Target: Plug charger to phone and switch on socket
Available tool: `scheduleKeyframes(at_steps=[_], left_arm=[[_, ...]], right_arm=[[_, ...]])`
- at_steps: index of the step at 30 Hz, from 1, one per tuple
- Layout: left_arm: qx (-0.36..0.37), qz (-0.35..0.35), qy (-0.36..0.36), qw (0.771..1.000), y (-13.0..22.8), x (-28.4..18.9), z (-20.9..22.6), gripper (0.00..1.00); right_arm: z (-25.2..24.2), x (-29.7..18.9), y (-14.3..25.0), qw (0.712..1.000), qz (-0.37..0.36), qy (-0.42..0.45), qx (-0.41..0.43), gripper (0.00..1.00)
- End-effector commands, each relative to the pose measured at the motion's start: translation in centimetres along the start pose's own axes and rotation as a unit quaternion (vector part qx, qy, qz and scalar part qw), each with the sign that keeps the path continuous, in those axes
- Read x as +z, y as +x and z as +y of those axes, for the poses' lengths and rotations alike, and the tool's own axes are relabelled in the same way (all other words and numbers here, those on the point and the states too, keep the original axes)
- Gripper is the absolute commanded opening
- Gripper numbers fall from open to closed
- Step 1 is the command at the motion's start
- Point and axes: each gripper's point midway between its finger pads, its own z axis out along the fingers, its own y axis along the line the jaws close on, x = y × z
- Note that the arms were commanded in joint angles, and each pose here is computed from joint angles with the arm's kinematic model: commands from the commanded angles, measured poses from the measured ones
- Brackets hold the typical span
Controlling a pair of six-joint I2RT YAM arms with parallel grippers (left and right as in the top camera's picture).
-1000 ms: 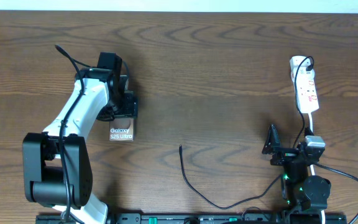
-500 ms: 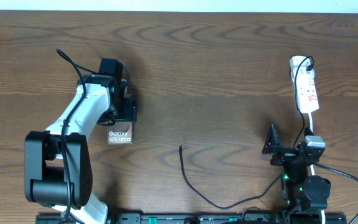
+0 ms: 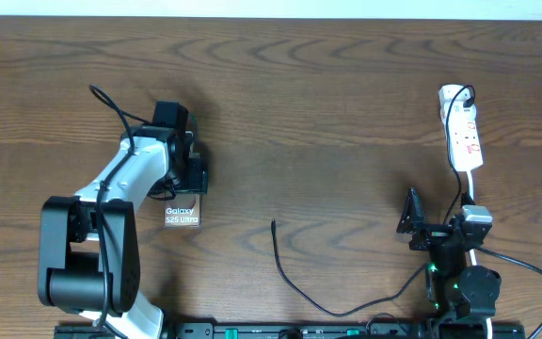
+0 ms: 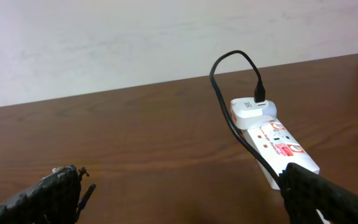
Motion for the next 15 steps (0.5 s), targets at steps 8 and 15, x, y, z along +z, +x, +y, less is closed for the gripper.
scheduleKeyframes(at_steps=[8,15], left_arm=[[-0.003,-0.004,-0.002,1.000,-0.16,0.27,0.02,0.07],[-0.002,-0.002,-0.002,1.000,-0.18,0.58,0.02,0.08]], right_arm=[[0.20,-0.03,0.07,1.000,0.000,-0.003,-0.006,0.99],[0.20,-0.03,0.07,1.000,0.000,-0.003,-0.006,0.99]])
